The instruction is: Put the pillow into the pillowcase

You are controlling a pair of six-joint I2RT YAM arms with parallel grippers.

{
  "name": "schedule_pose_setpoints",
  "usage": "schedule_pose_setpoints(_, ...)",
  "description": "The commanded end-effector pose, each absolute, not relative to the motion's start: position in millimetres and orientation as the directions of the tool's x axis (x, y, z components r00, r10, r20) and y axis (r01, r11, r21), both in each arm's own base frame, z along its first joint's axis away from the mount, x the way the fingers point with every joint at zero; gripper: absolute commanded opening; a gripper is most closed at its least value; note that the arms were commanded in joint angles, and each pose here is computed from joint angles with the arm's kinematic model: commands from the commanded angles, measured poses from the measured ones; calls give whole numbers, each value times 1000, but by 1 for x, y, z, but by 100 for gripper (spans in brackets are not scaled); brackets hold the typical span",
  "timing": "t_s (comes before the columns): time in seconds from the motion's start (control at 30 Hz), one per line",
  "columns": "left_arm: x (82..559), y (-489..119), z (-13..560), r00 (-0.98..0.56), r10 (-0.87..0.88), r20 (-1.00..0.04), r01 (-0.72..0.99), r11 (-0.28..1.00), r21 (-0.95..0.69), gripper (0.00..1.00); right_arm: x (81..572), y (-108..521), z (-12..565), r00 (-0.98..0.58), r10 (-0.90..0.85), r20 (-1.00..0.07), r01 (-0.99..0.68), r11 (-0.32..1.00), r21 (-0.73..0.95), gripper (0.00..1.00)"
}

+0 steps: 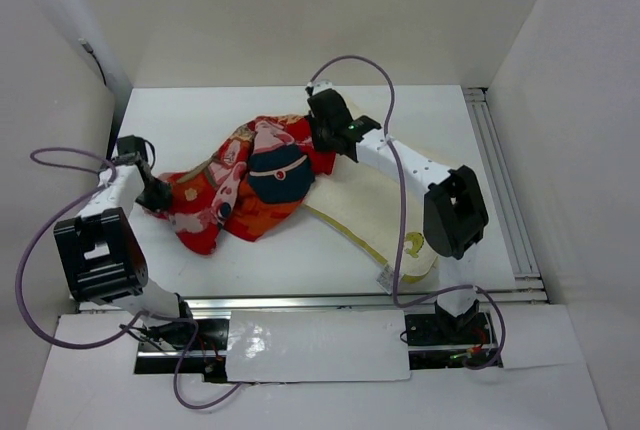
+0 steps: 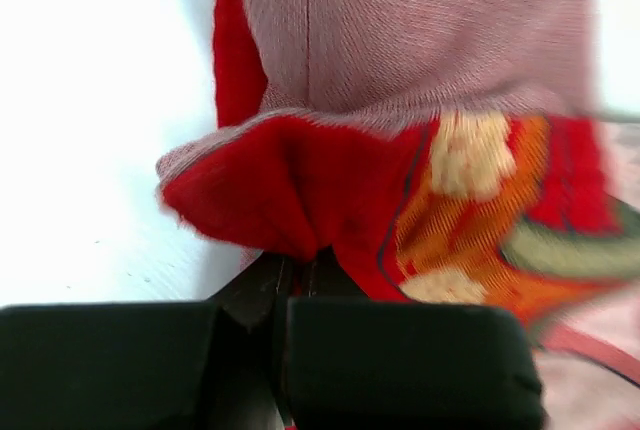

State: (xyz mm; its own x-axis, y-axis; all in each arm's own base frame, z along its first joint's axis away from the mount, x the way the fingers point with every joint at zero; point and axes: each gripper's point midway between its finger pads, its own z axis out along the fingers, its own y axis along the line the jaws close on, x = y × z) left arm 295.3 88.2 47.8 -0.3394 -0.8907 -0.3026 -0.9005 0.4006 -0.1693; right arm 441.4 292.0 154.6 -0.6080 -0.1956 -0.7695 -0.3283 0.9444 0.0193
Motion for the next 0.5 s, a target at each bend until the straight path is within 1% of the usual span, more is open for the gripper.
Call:
schedule_pose_setpoints(0.0, 340, 108, 126, -289, -842, -456, -841, 451, -299, 0, 465, 286, 247, -445, -137, -885, -285, 958, -5, 0)
schedule_pose_setpoints(0.07, 348, 111, 180, -222, -820, -528, -794, 466, -389, 0, 472, 281, 299, -342, -85, -936, -250, 968, 3, 0)
schedule_pose_setpoints(0.1, 346, 114, 200, -194, -808, -557, -788, 466, -402, 0, 468, 274, 332, -280, -51, -959, -239, 971, 18, 0)
schedule_pose_setpoints(0.13, 351, 117, 238, -134, -793, -594, -758, 468, -454, 0, 472, 262, 356, -222, -7, -975, -201, 979, 39, 0)
schedule_pose_setpoints(0.17, 346, 115, 270, -90, -779, -621, -723, 480, -497, 0, 474, 249, 379, -175, 31, -984, -180, 982, 63, 0)
schedule_pose_setpoints(0.2, 341, 119, 292, -62, -760, -647, -710, 489, -507, 0, 465, 232, 412, -110, 75, -991, -161, 983, 93, 0)
schedule_pose_setpoints(0.23, 340, 120, 335, -16, -733, -680, -656, 521, -547, 0, 461, 220, 435, -57, 110, -992, -145, 982, 117, 0)
schedule_pose_setpoints(0.27, 336, 118, 358, 0, -714, -700, -622, 549, -559, 0, 459, 201, 453, -18, 133, -991, -121, 983, 134, 0)
schedule_pose_setpoints(0.3, 329, 115, 382, 25, -694, -720, -595, 568, -569, 0, 452, 189, 468, 12, 150, -989, -104, 984, 148, 0)
schedule_pose_setpoints(0.33, 320, 117, 420, 70, -654, -753, -558, 600, -573, 0, 433, 173, 499, 82, 174, -981, -93, 982, 167, 0)
schedule_pose_setpoints(0.4, 299, 116, 452, 124, -616, -778, -548, 612, -571, 0, 416, 150, 525, 147, 172, -974, -63, 984, 164, 0)
schedule_pose_setpoints(0.43, 282, 118, 487, 204, -565, -800, -524, 627, -577, 0, 395, 131, 551, 213, 181, -960, -41, 983, 176, 0)
schedule_pose_setpoints(0.47, 274, 118, 500, 226, -543, -809, -522, 633, -571, 0, 384, 123, 564, 246, 181, -952, -34, 983, 179, 0)
